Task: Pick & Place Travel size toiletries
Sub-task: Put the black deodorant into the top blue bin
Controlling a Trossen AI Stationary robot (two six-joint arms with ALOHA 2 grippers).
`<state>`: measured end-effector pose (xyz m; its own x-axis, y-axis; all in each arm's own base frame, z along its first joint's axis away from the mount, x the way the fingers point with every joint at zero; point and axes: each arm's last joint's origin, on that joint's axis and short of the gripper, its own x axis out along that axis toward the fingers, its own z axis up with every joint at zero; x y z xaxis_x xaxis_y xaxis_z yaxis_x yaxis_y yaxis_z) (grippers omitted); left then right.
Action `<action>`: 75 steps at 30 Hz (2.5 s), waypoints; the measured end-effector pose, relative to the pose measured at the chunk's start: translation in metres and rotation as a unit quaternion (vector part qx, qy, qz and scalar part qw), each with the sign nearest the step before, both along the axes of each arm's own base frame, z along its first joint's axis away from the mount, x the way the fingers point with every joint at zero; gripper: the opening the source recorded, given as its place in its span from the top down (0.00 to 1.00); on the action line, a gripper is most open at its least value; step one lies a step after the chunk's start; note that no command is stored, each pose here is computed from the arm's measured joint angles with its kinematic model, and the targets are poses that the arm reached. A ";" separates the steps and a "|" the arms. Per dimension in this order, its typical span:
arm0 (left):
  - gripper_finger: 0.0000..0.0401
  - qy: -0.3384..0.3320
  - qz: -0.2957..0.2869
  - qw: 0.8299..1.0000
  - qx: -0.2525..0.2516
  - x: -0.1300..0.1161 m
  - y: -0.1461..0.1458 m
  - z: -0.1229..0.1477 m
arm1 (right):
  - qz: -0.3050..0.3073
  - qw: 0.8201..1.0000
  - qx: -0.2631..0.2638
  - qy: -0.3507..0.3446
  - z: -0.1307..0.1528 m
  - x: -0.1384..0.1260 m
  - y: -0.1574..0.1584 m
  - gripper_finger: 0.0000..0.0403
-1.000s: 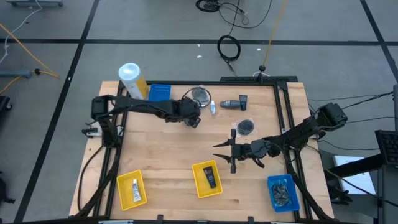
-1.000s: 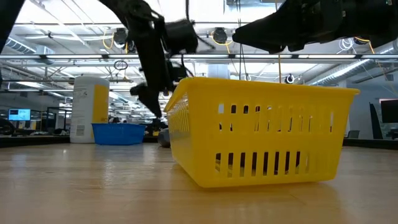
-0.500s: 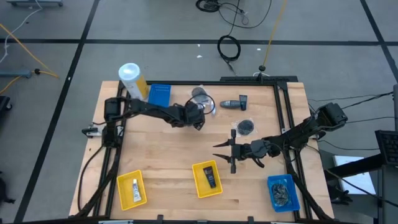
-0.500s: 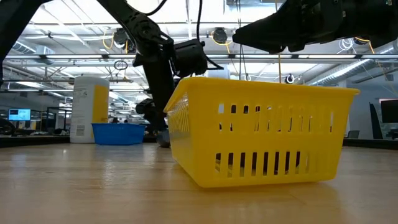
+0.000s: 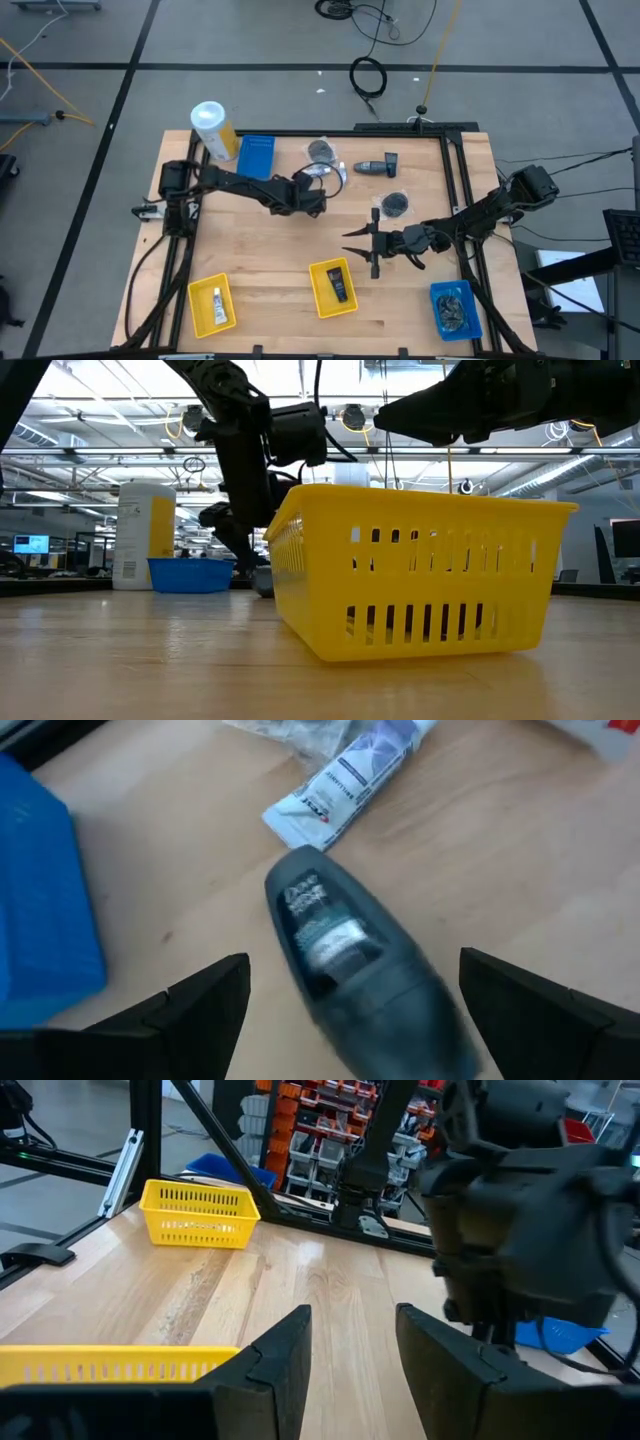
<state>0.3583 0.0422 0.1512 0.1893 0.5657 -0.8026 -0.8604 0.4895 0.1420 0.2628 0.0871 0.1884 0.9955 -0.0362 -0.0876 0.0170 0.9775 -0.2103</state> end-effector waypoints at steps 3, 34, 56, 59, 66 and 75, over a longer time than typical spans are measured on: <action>0.13 -0.018 0.021 1.000 0.007 -0.002 -0.004 -0.005 | 0.000 1.000 0.000 0.000 0.000 0.000 0.000 0.65; 0.13 -0.135 0.104 0.984 0.049 -0.018 -0.011 -0.041 | 0.000 1.000 0.000 -0.001 0.000 0.000 0.000 0.65; 0.43 -0.148 0.138 0.977 0.069 -0.016 -0.016 -0.060 | 0.000 1.000 0.003 -0.003 0.001 0.000 0.000 0.65; 0.49 -0.146 0.133 0.978 0.074 -0.016 -0.018 -0.059 | 0.000 1.000 0.003 -0.004 0.001 0.000 0.000 0.65; 0.47 -0.147 0.113 0.975 0.126 -0.017 -0.033 -0.057 | 0.000 1.000 0.003 -0.004 0.001 0.000 0.000 0.65; 0.48 -0.144 0.009 0.972 0.186 -0.014 -0.079 -0.046 | 0.000 1.000 0.003 -0.003 0.001 0.000 0.000 0.65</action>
<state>0.3441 -0.0369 0.1050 0.3635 0.8115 -0.4575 -0.8984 0.4353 0.0584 0.2629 0.0870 0.1891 0.9961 -0.0363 -0.0810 0.0191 0.9788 -0.2040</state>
